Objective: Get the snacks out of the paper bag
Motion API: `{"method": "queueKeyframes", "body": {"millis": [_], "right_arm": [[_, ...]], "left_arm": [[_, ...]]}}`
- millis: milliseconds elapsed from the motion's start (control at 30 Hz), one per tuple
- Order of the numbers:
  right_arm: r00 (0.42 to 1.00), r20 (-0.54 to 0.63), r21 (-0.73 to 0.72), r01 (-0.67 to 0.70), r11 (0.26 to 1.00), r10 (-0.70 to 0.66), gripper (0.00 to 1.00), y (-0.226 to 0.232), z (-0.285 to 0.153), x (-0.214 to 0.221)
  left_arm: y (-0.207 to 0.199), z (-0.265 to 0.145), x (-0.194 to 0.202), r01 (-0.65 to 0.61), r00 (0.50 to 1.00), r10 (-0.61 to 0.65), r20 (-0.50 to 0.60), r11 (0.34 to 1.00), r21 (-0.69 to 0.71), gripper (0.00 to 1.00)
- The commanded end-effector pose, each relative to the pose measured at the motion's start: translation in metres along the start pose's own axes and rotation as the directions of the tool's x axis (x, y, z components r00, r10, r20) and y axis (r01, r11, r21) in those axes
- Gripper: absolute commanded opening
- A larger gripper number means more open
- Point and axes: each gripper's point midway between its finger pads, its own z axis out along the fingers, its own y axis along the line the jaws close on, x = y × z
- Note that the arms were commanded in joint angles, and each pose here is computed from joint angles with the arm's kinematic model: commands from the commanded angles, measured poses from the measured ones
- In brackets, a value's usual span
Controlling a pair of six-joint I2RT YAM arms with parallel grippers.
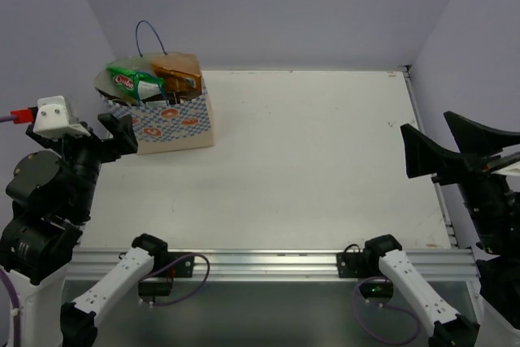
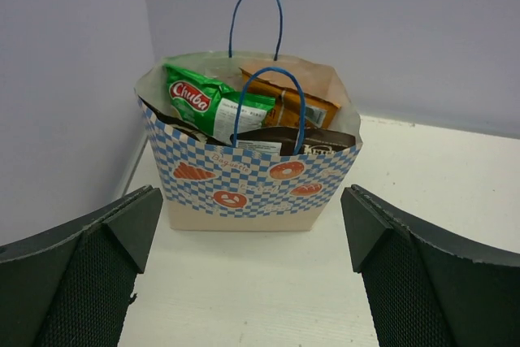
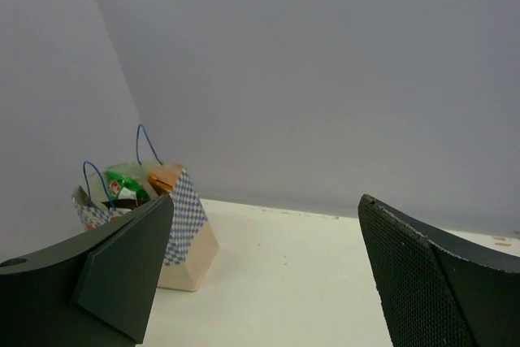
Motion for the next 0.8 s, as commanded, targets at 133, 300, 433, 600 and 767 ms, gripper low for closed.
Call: {"method": "queueKeyframes", "body": {"millis": [133,300,433,600,767], "right_arm": [[1.000,0.001,-0.004,0.006,1.000,-0.006,0.99,-0.001,0.007,0.002],[1.000,-0.016,0.011,-0.010,1.000,0.010,0.99,-0.004,0.008,0.010],[0.999,-0.039,-0.013,-0.025,1.000,0.025,0.99,0.000,0.009,0.020],[0.992,-0.116,-0.049,-0.057,0.997,0.051,0.99,0.006,0.013,0.044],[0.980,-0.186,-0.066,-0.080,0.995,0.067,0.99,0.008,0.015,0.066]], "left_arm": [[-0.021,0.016,0.011,0.006,0.998,-0.003,-0.064,0.998,0.059,1.00],[-0.032,0.028,0.016,0.018,0.995,-0.010,-0.097,0.997,0.079,1.00],[-0.048,0.042,0.017,0.044,0.992,-0.031,-0.119,0.993,0.111,1.00],[-0.076,0.082,0.026,0.104,0.977,-0.080,-0.196,0.988,0.112,1.00],[-0.115,0.143,0.049,0.123,0.947,-0.083,-0.311,0.986,0.110,1.00]]}}
